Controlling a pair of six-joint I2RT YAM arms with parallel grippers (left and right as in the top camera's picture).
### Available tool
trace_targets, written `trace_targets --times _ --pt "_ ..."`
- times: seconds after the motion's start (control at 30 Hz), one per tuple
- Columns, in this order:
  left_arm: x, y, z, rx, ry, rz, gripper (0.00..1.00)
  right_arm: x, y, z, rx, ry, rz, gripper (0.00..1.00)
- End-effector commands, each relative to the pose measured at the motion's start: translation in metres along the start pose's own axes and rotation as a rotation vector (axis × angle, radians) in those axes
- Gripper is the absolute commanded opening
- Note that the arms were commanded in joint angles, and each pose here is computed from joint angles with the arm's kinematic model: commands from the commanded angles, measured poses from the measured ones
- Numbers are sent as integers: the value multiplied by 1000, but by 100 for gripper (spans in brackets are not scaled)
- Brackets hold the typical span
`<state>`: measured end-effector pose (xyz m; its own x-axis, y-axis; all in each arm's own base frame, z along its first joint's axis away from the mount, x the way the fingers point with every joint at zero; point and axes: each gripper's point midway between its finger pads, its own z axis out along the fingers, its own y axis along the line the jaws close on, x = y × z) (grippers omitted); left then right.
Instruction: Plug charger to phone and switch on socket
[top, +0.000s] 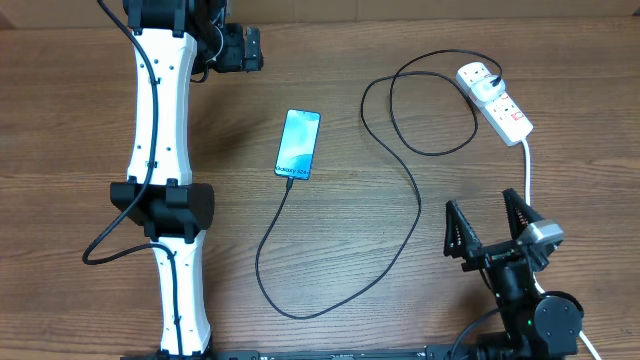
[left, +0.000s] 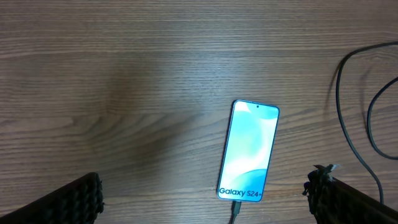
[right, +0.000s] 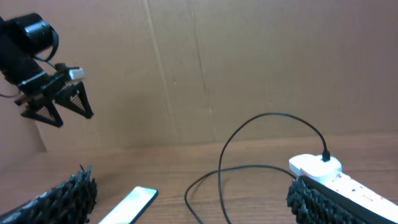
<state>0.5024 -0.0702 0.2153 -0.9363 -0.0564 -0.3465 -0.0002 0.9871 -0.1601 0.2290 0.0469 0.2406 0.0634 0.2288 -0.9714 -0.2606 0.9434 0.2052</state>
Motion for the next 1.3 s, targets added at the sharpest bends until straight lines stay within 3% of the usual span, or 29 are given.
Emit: trace_targets --times 0.0,0.43,0.9,1.27 --pt "-1 3 -3 -13 -9 -7 100 8 1 3 -24 -30 -14 100" --pt "-1 3 -3 -13 -10 -7 100 16 0 5 -42 -80 -23 100" --pt "-1 3 -3 -13 -9 -7 100 68 -12 4 5 133 -14 100" --pt "-1 3 -3 -13 -10 -7 100 67 -12 4 8 130 -9 100"
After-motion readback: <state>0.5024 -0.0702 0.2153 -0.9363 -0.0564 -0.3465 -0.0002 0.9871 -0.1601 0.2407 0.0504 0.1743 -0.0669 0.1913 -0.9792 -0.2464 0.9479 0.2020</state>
